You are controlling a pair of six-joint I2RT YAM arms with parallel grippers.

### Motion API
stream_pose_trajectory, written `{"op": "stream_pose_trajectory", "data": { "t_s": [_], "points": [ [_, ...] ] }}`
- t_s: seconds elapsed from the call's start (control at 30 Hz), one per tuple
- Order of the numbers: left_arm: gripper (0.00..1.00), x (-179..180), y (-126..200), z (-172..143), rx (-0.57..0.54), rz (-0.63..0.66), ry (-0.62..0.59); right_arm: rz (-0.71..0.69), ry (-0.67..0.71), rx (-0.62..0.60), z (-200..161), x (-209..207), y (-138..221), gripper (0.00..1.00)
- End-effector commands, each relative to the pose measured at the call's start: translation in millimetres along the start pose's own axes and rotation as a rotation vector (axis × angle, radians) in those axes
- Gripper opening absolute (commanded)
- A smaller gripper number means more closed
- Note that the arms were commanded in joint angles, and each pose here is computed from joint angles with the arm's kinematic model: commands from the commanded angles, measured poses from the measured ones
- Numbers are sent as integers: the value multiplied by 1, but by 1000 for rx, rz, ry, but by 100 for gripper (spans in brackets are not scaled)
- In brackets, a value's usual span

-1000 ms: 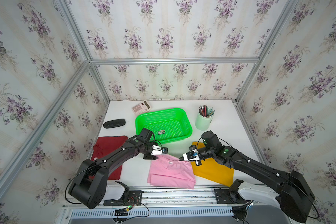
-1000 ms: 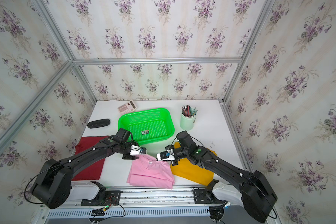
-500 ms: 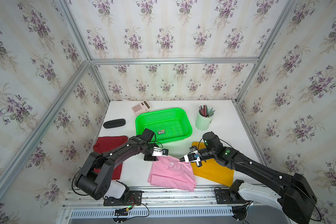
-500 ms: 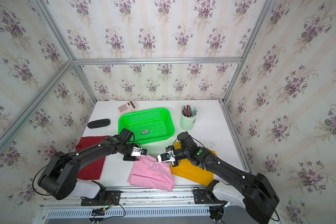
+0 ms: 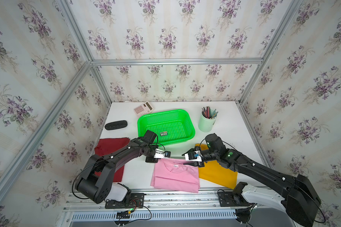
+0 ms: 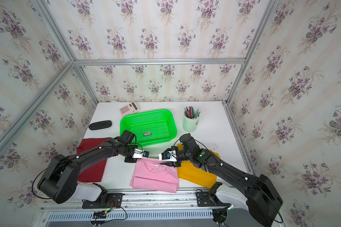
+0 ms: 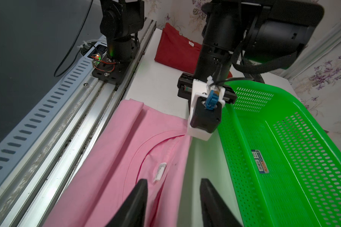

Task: Put the folded t-shirts into the basket
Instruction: Pick up the T-shirt from the center of the board.

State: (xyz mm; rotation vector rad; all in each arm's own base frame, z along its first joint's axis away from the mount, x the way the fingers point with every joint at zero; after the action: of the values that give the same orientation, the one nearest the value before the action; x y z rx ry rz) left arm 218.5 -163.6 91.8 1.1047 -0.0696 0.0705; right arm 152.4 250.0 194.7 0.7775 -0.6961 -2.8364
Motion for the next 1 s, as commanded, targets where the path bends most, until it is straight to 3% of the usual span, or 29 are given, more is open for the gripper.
{"op": "stream_pose_trajectory", "data": {
  "t_s": [0.0, 0.1, 0.43, 0.53, 0.7, 0.97],
  "points": [
    [0, 4, 9, 0, 8, 69, -39, 21, -63, 68, 4, -2, 7, 67],
    [0, 4, 15, 0, 2, 110, -54, 41, -82, 132, 1, -2, 10, 74],
    [0, -6, 30, 6, -1, 157, -138, 22, -78, 323, -40, -19, -7, 77],
    [0, -13, 40, 9, 5, 166, -170, 25, -78, 311, -47, -26, -9, 78],
    [0, -25, 60, 12, 17, 155, -198, 145, -67, 313, -59, -24, -25, 78],
    [0, -31, 83, 16, 33, 204, -259, 130, 37, 289, -67, -42, -42, 78]
  ]
}}
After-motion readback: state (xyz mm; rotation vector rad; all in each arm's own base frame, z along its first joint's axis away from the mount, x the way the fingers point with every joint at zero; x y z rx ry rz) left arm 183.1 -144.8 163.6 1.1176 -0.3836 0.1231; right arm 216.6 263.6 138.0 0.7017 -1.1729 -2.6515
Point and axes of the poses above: each gripper's point midway between its finger pads, its own y axis back along the fingers, its own x axis along the line the jaws close on, z = x × y, the point moved 5 cm from there along y, back along the fingers, and after that the axes turned 12 degrees about y, right-handed, at the moved point
